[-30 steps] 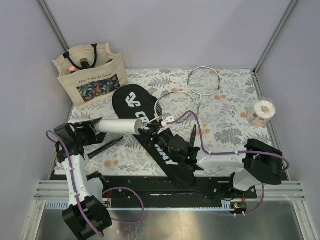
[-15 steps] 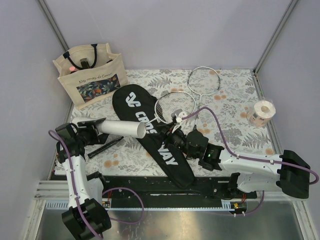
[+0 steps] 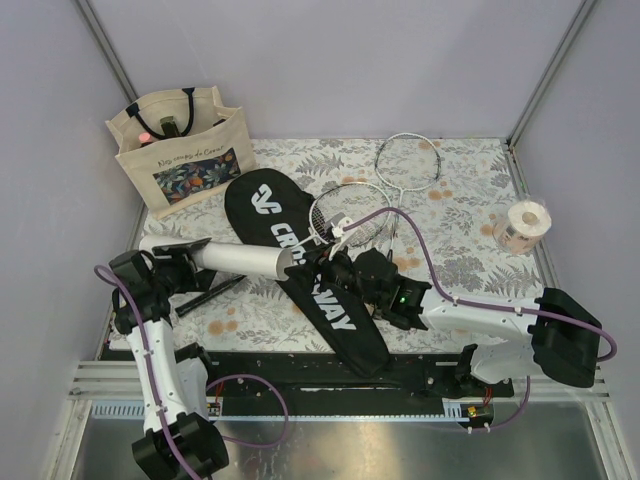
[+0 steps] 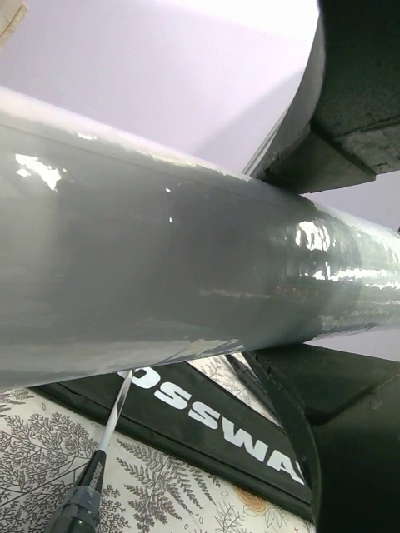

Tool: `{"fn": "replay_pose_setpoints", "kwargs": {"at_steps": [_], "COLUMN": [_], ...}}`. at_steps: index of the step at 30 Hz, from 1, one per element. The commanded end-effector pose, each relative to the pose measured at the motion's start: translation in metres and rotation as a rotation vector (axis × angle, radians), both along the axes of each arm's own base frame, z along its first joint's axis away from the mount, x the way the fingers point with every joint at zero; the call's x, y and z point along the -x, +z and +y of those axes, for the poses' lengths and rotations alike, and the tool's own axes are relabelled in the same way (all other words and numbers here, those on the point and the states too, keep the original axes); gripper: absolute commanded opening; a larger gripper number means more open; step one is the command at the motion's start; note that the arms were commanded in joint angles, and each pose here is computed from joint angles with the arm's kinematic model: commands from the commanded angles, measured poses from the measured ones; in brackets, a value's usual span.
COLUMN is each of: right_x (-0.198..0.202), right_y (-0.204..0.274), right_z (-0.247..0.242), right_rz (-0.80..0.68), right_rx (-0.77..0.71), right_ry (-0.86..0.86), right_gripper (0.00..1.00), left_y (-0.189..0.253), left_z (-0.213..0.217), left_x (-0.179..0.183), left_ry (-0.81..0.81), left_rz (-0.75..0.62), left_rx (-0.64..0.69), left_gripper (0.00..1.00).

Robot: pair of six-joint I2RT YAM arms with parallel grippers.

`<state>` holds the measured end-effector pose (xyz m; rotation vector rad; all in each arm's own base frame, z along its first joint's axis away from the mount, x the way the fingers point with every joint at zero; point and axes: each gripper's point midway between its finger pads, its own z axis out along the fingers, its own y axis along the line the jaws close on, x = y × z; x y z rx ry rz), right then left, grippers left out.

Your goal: Pack up the badminton gear

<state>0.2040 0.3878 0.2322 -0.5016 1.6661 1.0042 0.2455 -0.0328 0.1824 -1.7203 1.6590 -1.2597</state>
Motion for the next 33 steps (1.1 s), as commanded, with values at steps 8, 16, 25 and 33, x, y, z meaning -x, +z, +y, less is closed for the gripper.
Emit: {"fn": "replay_pose_setpoints", "kwargs": {"at_steps": [8, 16, 25, 33], "right_x": [0.029, 0.037, 0.034, 0.037], "right_y": [0.011, 0.055, 0.032, -0.011], "right_z": [-0.032, -0.067, -0.016, 0.019], "right_rz": [0.080, 0.110, 0.241, 0.336], "right_rx": [0.023, -0.006, 0.159, 0.267], "right_ry": [0.060, 0.001, 0.107, 0.199], "right_gripper": [0.75, 0.95, 0.97, 0.97], "left_y": [0.043, 0.037, 0.046, 0.036], "left_z": [-0.008, -0.008, -0.059, -0.094], "left_x": [-0.004, -0.007, -0.009, -0.018], "left_ry": [-0.091, -0.125, -0.291, -0.432], "left_rz": [-0.131, -0.117, -0.187, -0.226], "left_rx": [-0.113, -0.336, -0.384, -0.358], "left_gripper": [0.50, 0.50, 0.52, 0.53]}}
